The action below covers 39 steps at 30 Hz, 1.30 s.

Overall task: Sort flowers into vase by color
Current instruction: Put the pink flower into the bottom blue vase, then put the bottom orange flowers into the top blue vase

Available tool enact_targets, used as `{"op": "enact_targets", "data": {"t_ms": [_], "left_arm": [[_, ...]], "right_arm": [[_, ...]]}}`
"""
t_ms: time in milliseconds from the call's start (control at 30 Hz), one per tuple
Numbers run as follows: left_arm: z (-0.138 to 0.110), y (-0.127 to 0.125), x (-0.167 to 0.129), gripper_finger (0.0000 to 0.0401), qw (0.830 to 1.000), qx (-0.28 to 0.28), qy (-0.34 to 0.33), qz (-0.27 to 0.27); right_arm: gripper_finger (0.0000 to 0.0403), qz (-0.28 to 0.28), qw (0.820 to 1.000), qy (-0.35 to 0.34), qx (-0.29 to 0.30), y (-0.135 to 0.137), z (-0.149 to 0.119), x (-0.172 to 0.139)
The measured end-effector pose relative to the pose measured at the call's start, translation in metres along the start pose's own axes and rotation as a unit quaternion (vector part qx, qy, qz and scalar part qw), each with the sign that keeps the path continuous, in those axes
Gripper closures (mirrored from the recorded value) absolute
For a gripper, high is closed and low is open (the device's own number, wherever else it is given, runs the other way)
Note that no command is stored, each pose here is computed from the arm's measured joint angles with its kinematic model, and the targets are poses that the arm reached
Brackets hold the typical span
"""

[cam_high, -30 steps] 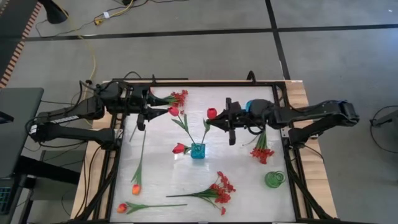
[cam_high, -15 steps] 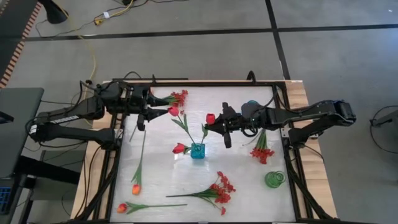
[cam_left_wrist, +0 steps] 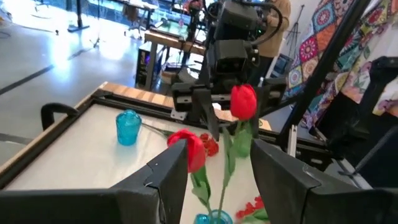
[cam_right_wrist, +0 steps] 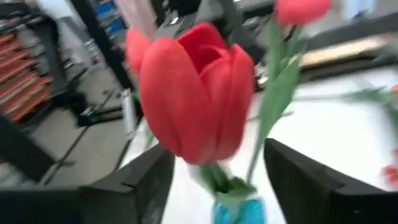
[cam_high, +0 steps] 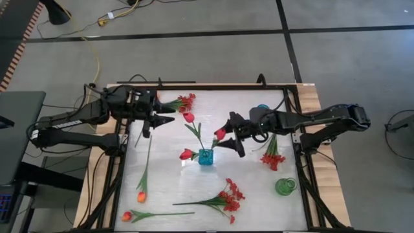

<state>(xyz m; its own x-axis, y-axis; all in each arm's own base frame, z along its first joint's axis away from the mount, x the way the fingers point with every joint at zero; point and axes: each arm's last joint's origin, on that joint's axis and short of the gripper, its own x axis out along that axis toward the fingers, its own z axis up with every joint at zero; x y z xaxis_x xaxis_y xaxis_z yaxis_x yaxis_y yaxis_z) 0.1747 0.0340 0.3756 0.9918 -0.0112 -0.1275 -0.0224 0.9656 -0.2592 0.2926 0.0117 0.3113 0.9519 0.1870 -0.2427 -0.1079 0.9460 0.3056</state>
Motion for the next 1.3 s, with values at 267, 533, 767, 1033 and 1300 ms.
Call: {"op": "enact_targets", "data": {"t_ms": [267, 533, 767, 1033, 1300], "left_arm": [[-0.010, 0.002, -0.001, 0.0239, 0.998, -0.022, 0.054, 0.001], [-0.025, 0.003, -0.003, 0.0239, 0.991, -0.046, 0.129, 0.007], [-0.044, -0.009, 0.000, 0.0239, 0.971, -0.084, 0.223, -0.017], [-0.070, -0.044, 0.020, 0.0239, 0.938, -0.103, 0.325, -0.067], [-0.116, -0.084, 0.053, 0.0239, 0.907, -0.047, 0.416, -0.042]], "right_arm": [[0.0066, 0.012, 0.990, 0.140, 0.026, 0.008, 0.004, -0.010], [0.0071, -0.011, 0.964, 0.263, 0.045, 0.013, 0.007, -0.030], [0.0072, -0.033, 0.936, 0.343, 0.080, 0.015, 0.003, -0.044], [0.0072, -0.032, 0.921, 0.378, 0.087, 0.024, -0.005, -0.047], [0.0072, -0.048, 0.919, 0.386, 0.071, 0.033, -0.009, -0.047]]}}
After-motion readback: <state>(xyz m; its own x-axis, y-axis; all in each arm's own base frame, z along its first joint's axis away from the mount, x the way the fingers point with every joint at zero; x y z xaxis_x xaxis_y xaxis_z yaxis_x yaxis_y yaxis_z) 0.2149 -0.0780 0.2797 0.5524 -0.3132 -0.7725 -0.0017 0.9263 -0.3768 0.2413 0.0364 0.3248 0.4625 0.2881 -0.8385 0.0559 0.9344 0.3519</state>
